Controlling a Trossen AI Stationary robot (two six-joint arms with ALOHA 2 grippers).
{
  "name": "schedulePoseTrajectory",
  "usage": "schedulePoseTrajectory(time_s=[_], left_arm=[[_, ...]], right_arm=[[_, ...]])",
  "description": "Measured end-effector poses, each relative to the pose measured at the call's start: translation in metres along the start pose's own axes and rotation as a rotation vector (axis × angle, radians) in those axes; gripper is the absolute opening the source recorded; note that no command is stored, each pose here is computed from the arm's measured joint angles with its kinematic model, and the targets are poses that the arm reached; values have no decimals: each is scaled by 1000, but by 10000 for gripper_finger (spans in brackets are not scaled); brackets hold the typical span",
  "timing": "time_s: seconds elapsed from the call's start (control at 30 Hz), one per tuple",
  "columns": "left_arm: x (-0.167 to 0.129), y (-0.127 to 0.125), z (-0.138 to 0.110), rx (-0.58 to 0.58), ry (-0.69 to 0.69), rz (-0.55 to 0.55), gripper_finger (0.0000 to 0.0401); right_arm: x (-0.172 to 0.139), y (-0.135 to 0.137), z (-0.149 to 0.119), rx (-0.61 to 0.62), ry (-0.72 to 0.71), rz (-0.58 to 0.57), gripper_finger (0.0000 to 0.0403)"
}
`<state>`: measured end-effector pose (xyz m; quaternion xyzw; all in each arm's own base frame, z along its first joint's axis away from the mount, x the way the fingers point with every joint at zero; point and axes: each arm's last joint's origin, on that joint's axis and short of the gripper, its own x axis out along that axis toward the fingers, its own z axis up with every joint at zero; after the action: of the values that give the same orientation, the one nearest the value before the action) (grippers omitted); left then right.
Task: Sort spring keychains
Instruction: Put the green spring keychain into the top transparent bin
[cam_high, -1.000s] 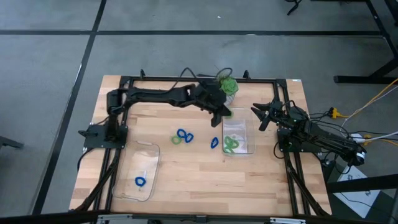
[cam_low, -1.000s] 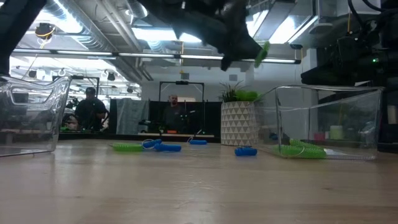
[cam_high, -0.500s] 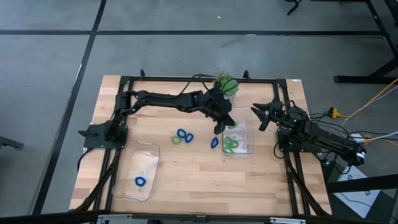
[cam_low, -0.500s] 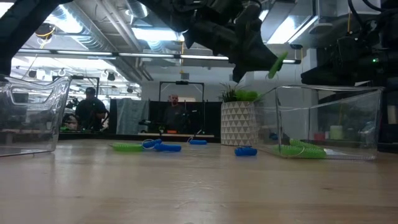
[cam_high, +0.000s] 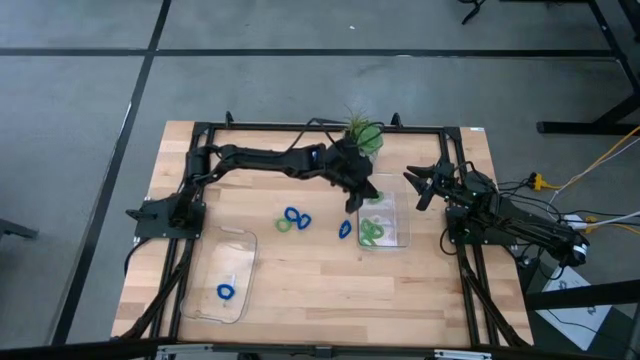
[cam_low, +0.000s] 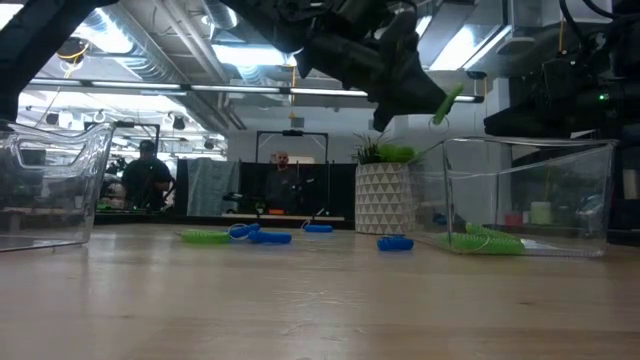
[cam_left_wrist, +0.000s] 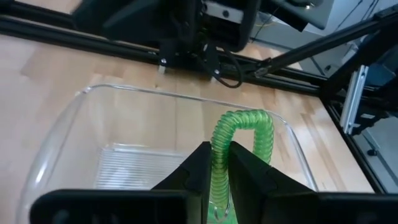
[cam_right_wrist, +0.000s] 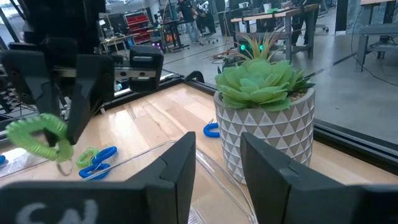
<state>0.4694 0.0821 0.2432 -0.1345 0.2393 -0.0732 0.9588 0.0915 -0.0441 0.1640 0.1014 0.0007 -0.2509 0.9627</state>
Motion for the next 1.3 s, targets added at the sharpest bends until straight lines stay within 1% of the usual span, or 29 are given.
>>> schedulePoseTrajectory(time_s=[0.27, 0.43, 0.57, 0.87, 1.1, 1.3], left_arm=[[-3, 7, 7, -47, -64, 6, 46], [-5, 12, 9, -53, -74, 11, 44], [-6, 12, 11, -94, -98, 4, 44], [-7, 11, 16, -82, -139, -5, 56], [-7, 10, 16, -77, -139, -5, 85], [-7, 11, 16, -74, -139, -4, 126]], right_arm=[[0, 0, 0, 0, 0, 0, 126], [0, 0, 0, 0, 0, 0, 126], [0, 0, 0, 0, 0, 0, 126], [0, 0, 0, 0, 0, 0, 126], [0, 0, 0, 0, 0, -1, 126], [0, 0, 0, 0, 0, 0, 126]])
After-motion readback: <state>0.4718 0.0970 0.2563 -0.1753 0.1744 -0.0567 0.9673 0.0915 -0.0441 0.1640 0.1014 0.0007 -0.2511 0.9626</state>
